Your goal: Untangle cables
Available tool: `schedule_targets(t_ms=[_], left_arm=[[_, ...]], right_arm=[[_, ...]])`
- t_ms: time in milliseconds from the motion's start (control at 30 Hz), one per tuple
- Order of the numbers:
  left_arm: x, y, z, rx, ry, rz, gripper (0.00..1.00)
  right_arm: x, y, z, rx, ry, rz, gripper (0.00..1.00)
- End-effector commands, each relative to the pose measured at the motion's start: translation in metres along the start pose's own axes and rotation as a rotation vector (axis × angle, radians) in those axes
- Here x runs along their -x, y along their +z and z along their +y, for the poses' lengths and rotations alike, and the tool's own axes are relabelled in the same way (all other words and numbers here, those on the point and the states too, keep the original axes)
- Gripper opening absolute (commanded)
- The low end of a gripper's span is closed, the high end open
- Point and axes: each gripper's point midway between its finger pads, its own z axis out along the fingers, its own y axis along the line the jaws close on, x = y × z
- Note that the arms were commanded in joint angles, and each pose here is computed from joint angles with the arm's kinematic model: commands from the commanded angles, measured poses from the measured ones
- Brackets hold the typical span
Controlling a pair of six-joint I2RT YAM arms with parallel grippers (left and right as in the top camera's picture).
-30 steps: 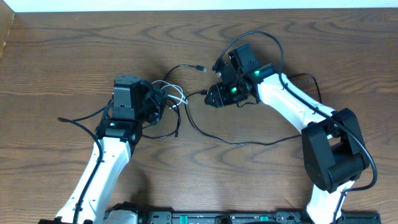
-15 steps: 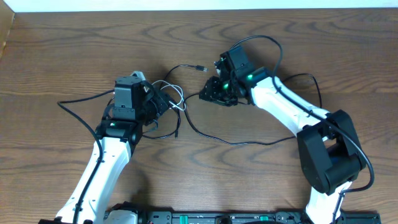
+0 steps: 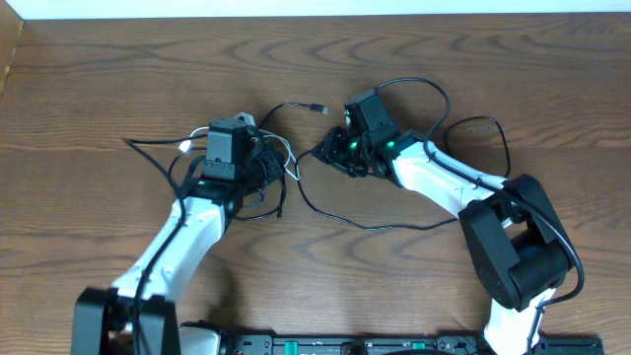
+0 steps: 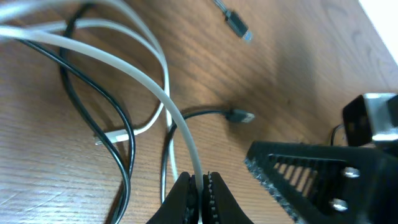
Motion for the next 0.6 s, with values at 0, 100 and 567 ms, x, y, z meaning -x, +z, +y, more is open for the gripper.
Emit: schedule_targets(t_ms=[0,100,567], left_arm=[[-0.001,0.001,-0.016,-0.075,0.032,0.027,0.08],[-0.001,0.001,-0.017,-0.081,0.036,0.030,0.07],[-0.015,-0.047,-0.084,-0.403,0.257,0.075,0.07]], right_arm=[[-0.003,0.013,-0.008,-0.021,0.014,-0.006,0.36],[-0.003,0.027,-0.009,0.013,0.011,0.006,0.36],[-0.003,0.047,-0.026,-0.007,0.056,0.011,0.43]])
